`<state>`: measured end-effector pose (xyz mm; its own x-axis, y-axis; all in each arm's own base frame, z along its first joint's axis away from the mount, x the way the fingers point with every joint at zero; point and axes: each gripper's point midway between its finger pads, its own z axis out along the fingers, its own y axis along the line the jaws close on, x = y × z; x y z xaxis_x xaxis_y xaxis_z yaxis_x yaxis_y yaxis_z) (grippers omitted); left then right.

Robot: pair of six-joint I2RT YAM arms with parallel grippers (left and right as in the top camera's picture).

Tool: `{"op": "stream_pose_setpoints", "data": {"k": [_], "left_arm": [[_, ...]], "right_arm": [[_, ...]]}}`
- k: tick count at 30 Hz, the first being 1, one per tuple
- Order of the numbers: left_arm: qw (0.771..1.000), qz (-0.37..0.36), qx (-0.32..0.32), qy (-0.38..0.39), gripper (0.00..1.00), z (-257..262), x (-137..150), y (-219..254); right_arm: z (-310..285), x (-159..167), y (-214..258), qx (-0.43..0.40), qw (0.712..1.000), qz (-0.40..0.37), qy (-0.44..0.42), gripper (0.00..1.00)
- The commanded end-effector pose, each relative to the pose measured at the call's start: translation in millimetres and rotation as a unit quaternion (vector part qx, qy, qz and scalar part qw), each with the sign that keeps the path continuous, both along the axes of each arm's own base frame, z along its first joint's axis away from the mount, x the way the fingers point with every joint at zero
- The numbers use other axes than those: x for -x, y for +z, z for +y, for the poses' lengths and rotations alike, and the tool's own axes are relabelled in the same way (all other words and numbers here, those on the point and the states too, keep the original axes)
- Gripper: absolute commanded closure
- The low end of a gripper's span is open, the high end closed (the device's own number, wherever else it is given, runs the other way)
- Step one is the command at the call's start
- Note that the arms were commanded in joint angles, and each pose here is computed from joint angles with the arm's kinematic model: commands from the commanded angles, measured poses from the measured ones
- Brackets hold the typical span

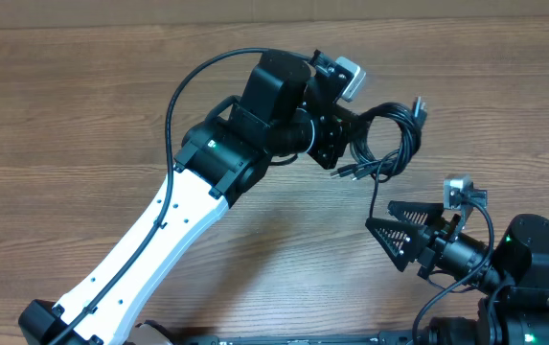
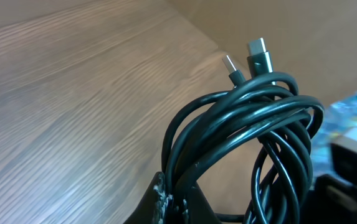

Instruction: Untangle cables

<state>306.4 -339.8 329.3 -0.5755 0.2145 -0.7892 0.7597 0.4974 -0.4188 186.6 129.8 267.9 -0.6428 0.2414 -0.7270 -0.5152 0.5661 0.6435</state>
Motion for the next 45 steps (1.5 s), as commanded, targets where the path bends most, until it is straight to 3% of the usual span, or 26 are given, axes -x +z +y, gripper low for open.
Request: {"op": "stream_pose_setpoints", "data": {"k": [1, 8, 12, 21, 25, 28, 34, 45], "left_arm": [[0.998, -0.011, 0.033, -0.045, 0.96, -6, 18, 21], [0.997, -0.009, 0.062, -0.033, 0.96, -11, 14, 34], [0.997, 0.002, 0.071, -0.030, 0.96, -13, 15, 36], [0.996, 0.036, 0.083, -0.021, 0.96, -18, 19, 37], [0.996, 0.036, 0.082, -0.019, 0.96, -17, 18, 37], [0.996, 0.035, 0.082, -0.019, 0.96, -17, 18, 37], [0.997, 0.030, 0.065, 0.002, 0.96, -13, 12, 30], [1.000, -0.001, -0.014, -0.003, 0.96, -2, 14, 1]], "right_arm": [[3, 4, 10, 0.006, 0.999, -0.027, 0.017, 0.18], [3, 4, 10, 0.006, 0.999, -0.027, 0.017, 0.40], [3, 4, 10, 0.006, 0.999, -0.027, 0.017, 0.46], [3, 4, 10, 0.006, 0.999, -0.027, 0.017, 0.50], [3, 4, 10, 0.006, 0.999, -0.027, 0.017, 0.73], [3, 4, 10, 0.006, 0.999, -0.027, 0.017, 0.96], [3, 3, 13, 0.001, 0.999, -0.031, 0.017, 0.96], [2, -7, 41, -0.086, 0.996, 0.014, -0.018, 0.96]]}}
